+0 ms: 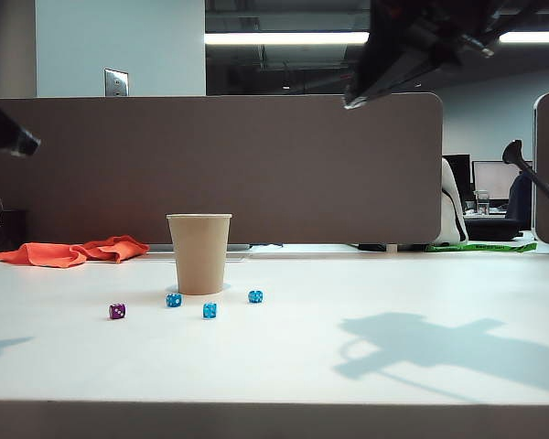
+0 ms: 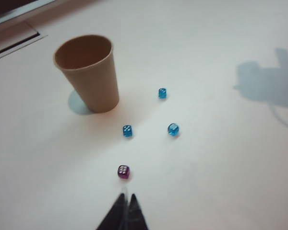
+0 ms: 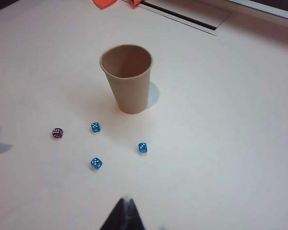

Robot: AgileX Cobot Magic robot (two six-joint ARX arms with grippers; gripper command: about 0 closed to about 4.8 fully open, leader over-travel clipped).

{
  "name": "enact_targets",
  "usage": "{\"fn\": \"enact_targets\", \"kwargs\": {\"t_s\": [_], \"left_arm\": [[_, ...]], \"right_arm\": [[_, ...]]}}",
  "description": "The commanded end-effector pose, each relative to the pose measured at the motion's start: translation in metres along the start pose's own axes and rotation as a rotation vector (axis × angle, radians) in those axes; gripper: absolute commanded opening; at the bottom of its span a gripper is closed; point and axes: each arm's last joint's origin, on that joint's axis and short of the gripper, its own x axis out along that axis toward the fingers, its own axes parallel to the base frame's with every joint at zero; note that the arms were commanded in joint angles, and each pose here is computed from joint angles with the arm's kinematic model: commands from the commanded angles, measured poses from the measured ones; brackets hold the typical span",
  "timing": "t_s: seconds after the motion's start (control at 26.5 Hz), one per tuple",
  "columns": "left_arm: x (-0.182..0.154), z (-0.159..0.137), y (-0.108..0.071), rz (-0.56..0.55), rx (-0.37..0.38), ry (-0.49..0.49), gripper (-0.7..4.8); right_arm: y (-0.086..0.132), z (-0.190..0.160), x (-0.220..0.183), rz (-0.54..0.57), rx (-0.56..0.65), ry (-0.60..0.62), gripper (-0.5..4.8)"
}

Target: Pick up the dice with a different color and drop it into the paper cup.

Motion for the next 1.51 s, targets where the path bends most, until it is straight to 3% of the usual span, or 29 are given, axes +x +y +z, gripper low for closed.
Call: {"fn": "enact_targets", "kwargs": {"t_s": [0.04,0.15,0.26,0.6,0.68,0.83,0.98,1.09,1.32,1.51], "left_arm": [[0.006,0.002,0.004,0.001,0.010,-0.011,-0.06],[0.012,0.001,0.007,0.001,0.030,-0.011,-0.06],[0.019,-0.002,0.009,-0.036,0.154,0.001,-0.06],[0.029,-0.007,0.011,-0.090,0.149,0.016,-0.05],[0.030,-0.008,0.011,-0.089,0.178,0.017,0.19],[0.030,-0.007,0.012,-0.082,0.238,0.008,1.19],[0.032,-0.005,0.013,-0.071,0.252,-0.018,1.36],[0.036,-0.007,0.014,-0.102,0.236,-0.022,1.36],[0.052,-0.017,0.015,-0.235,0.092,-0.020,1.35],[0.059,-0.019,0.018,-0.224,0.094,-0.024,1.35]], "right_arm": [[0.000,0.004,0.001,0.001,0.003,-0.035,-0.05],[0.000,0.004,0.001,0.000,0.003,-0.036,-0.05],[0.000,0.004,0.001,0.000,0.003,-0.036,-0.05],[0.000,0.004,0.001,0.000,0.003,-0.036,-0.05],[0.000,0.004,0.001,0.000,0.003,-0.035,-0.05],[0.000,0.004,0.001,-0.001,0.003,-0.035,-0.05],[0.000,0.004,0.002,0.000,0.003,-0.033,-0.05],[0.000,0.003,0.002,0.000,0.003,-0.032,-0.05],[0.000,0.003,0.002,-0.001,0.003,-0.032,-0.05],[0.000,0.002,0.002,-0.001,0.003,-0.021,-0.05]]}}
